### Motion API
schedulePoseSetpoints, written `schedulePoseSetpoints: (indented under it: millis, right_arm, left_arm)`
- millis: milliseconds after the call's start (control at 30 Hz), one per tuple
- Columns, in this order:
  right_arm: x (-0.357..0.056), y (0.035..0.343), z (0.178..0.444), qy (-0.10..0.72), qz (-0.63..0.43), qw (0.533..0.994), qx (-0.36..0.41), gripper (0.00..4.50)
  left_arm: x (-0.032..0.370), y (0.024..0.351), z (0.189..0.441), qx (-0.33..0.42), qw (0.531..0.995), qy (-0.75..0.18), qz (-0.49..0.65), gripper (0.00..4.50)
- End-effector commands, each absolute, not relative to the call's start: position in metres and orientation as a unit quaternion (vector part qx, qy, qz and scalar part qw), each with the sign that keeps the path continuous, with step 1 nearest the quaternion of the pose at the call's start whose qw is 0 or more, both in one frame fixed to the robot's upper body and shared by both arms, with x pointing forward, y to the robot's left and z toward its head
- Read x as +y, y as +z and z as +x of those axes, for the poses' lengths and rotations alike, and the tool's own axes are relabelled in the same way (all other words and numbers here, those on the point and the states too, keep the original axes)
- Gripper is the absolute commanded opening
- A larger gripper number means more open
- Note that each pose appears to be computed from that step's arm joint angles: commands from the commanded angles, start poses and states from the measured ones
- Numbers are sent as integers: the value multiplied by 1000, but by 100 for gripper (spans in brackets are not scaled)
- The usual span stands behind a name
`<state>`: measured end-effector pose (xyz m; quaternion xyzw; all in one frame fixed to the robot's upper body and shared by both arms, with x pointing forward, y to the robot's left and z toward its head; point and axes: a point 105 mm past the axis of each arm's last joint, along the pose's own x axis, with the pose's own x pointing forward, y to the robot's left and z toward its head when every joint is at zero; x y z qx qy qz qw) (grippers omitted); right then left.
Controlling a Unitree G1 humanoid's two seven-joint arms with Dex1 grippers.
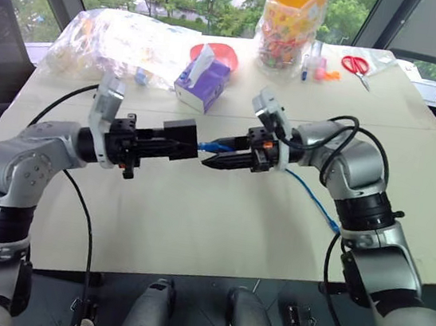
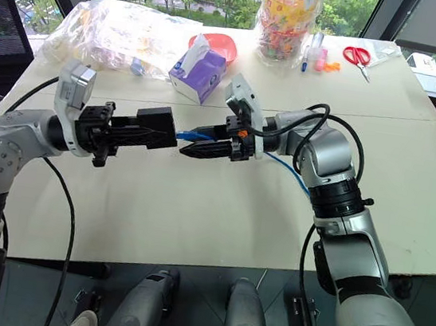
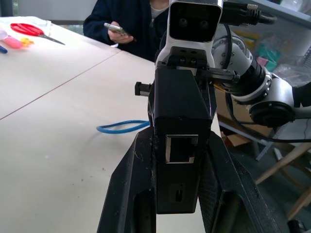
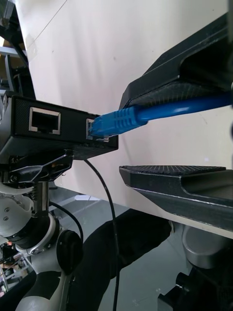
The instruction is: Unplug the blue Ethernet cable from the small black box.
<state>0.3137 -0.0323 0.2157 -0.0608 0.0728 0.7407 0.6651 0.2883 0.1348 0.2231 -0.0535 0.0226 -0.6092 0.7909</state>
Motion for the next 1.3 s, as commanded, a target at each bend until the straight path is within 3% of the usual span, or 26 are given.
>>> schedulePoseSetpoints:
  millis: [33,600,700,733,767,1133,1300]
  right_arm:
    - [-24,238,306,756,-69,650,39,159]
    - [-27,237,306,755,-57,651,54,159]
    - [-27,237,306,755,-58,651,54,69]
    - [-27,236,305,755,-58,651,55,20]
    - [-27,236,305,756,-58,650,55,4]
    - [-30,235,307,753,-58,653,60,4]
    - [-42,231,322,726,-37,683,78,4]
  left_arm:
    - [134,232,284,-3,791,-611,-39,51]
    - [132,227,281,1,789,-613,-36,51]
    - [131,225,281,4,788,-615,-32,51]
    - [131,225,280,4,788,-615,-31,51]
    - [131,225,280,4,787,-616,-30,51]
    - [132,224,276,12,784,-620,-23,51]
    - [135,226,271,18,781,-624,-19,51]
